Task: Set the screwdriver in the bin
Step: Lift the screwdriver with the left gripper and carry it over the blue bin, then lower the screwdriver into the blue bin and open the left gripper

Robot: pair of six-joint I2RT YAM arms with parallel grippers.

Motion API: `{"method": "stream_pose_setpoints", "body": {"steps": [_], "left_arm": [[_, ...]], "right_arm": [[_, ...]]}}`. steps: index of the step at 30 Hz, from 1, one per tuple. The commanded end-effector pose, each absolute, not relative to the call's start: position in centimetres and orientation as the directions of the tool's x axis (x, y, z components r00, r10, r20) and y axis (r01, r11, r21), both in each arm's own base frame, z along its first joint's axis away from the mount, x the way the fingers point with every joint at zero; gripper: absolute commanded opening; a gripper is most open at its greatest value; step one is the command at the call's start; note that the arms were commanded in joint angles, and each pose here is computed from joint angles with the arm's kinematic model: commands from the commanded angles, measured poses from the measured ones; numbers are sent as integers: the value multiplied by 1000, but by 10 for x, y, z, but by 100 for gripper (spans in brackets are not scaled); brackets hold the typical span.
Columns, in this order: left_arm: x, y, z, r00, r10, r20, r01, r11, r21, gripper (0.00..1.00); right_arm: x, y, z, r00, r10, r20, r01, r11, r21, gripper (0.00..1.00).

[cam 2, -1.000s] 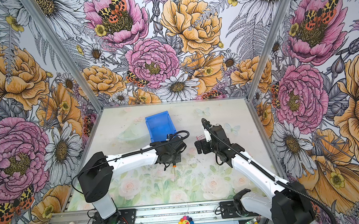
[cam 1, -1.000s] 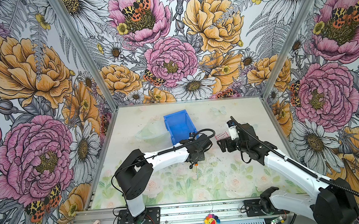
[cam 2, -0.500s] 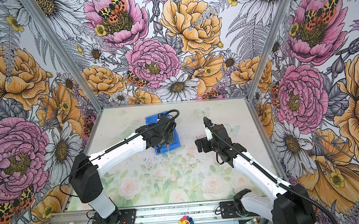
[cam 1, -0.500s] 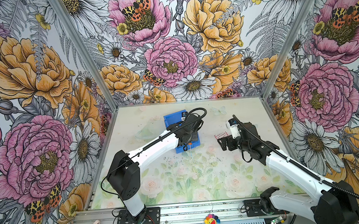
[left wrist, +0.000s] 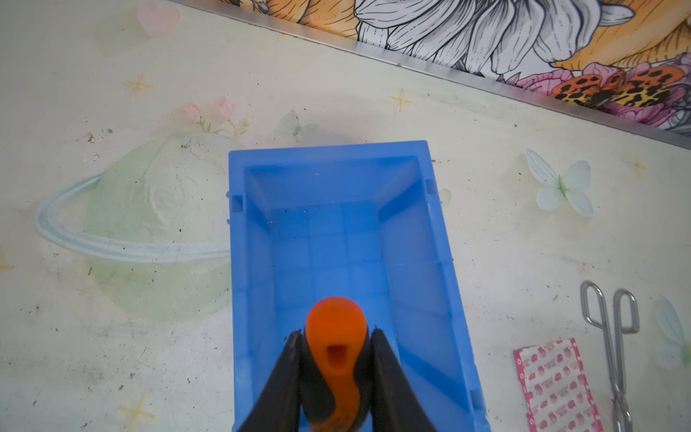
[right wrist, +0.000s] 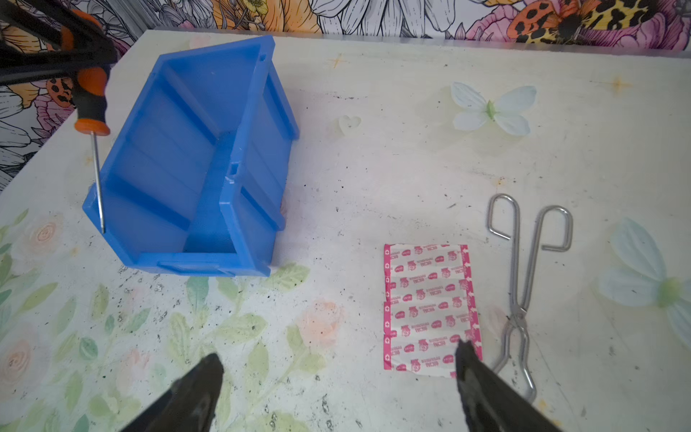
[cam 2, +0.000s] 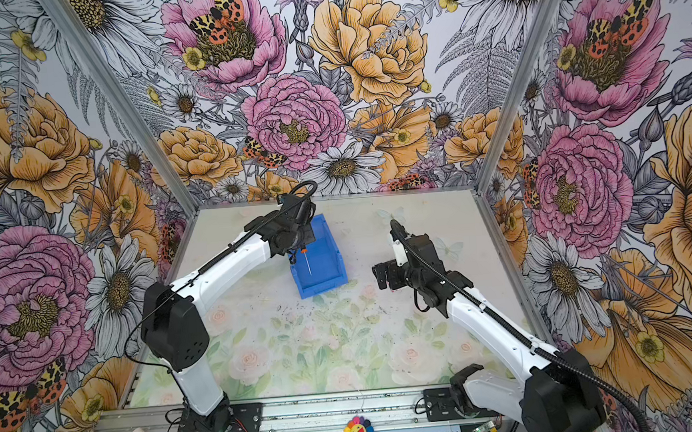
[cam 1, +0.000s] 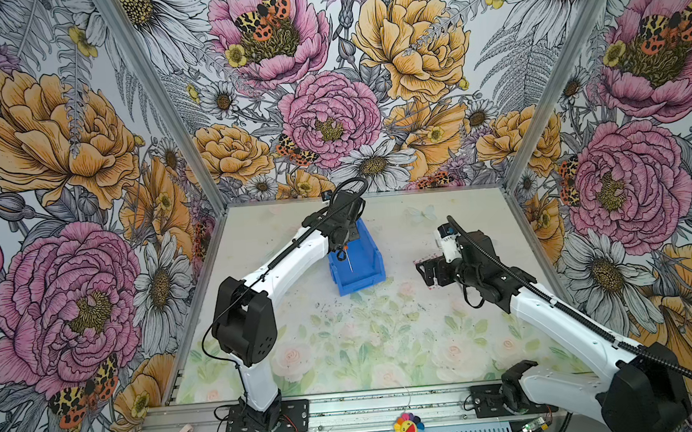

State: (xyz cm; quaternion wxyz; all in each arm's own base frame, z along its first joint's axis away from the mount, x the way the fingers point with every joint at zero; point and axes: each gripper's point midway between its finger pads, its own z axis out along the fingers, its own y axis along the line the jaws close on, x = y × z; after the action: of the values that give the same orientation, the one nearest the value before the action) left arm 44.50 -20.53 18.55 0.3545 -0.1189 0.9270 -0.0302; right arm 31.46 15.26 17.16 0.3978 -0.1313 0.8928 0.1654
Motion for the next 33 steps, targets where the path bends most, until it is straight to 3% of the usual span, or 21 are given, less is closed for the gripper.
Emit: {"method": "stream_pose_setpoints", "body": {"steps": [1,14,33], "left_arm": [[463,-209,180,-704,-253,-664,-221,966,-134,0],[498,-213,133,-730,-281,-623,-270,956,-116,0],[493,-231,76,-798,-240,-553,-246,967,-65,3]], "right_arm": [[322,153,185,-630,-75,-773,-362,909,206,98],[321,152,186,-630,-72,-773,-363,907,212,98],[321,152,181,-640,-76,-764,-361,908,212,98]]}}
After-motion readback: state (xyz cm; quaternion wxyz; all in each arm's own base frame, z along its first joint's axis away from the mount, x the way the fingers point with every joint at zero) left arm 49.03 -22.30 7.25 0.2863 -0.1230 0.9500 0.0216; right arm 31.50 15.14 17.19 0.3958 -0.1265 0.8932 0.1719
